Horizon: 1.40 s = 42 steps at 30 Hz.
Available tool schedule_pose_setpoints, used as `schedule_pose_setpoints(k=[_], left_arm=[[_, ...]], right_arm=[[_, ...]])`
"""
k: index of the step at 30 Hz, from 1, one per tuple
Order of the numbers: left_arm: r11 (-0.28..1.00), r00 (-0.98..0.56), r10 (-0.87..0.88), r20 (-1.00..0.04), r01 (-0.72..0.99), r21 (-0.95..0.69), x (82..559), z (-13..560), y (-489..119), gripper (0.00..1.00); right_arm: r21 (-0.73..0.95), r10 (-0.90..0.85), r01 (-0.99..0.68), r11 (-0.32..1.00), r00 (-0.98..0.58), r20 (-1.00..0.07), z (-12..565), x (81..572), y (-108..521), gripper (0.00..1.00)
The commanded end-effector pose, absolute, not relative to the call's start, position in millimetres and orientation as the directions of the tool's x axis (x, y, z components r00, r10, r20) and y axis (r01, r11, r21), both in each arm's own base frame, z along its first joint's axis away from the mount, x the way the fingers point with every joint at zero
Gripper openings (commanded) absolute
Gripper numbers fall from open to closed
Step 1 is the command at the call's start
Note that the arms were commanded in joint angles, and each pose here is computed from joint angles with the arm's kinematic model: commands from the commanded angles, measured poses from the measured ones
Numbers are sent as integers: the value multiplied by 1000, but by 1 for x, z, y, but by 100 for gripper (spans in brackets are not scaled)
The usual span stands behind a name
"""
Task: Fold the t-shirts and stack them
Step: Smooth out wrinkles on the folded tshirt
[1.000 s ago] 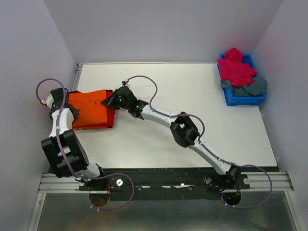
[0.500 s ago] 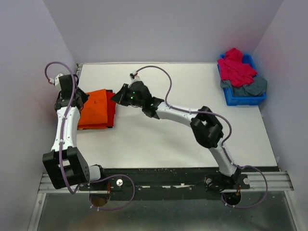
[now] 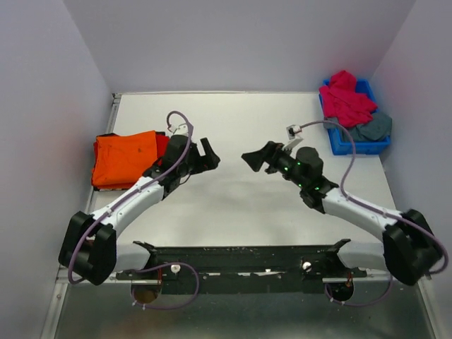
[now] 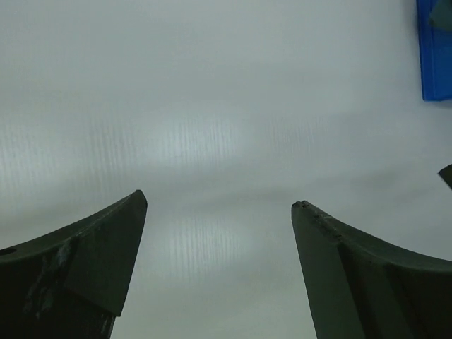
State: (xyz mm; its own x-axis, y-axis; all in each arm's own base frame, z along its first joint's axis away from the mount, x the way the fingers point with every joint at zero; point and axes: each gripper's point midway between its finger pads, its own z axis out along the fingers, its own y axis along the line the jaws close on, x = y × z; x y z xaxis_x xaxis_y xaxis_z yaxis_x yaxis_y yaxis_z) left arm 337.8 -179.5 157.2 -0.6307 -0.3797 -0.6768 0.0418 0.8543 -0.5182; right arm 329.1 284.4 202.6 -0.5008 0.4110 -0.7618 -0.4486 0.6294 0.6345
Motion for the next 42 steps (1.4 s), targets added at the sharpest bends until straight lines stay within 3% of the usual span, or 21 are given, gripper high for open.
schedule_pose_setpoints(k=[1, 7, 14, 20, 42], left_arm=[[830, -528, -355, -772, 202, -520, 337, 172, -217, 99], [802, -445, -307, -841, 355, -480, 308, 159, -238, 99], [790, -413, -227, -882, 451, -414, 295, 140, -255, 99], [723, -474, -240, -847, 496, -482, 285, 141, -273, 99], [735, -425, -262, -867, 494, -464, 285, 150, -265, 99]], right_arm=[[464, 316, -389, 796, -386, -866, 185, 312, 211, 100], [273, 186, -284, 919, -298, -936, 167, 284, 148, 100], [258, 214, -271, 927, -179, -960, 162, 271, 128, 100], [247, 200, -233, 941, -209, -957, 161, 278, 126, 100], [205, 158, -215, 955, -218, -963, 162, 290, 128, 100]])
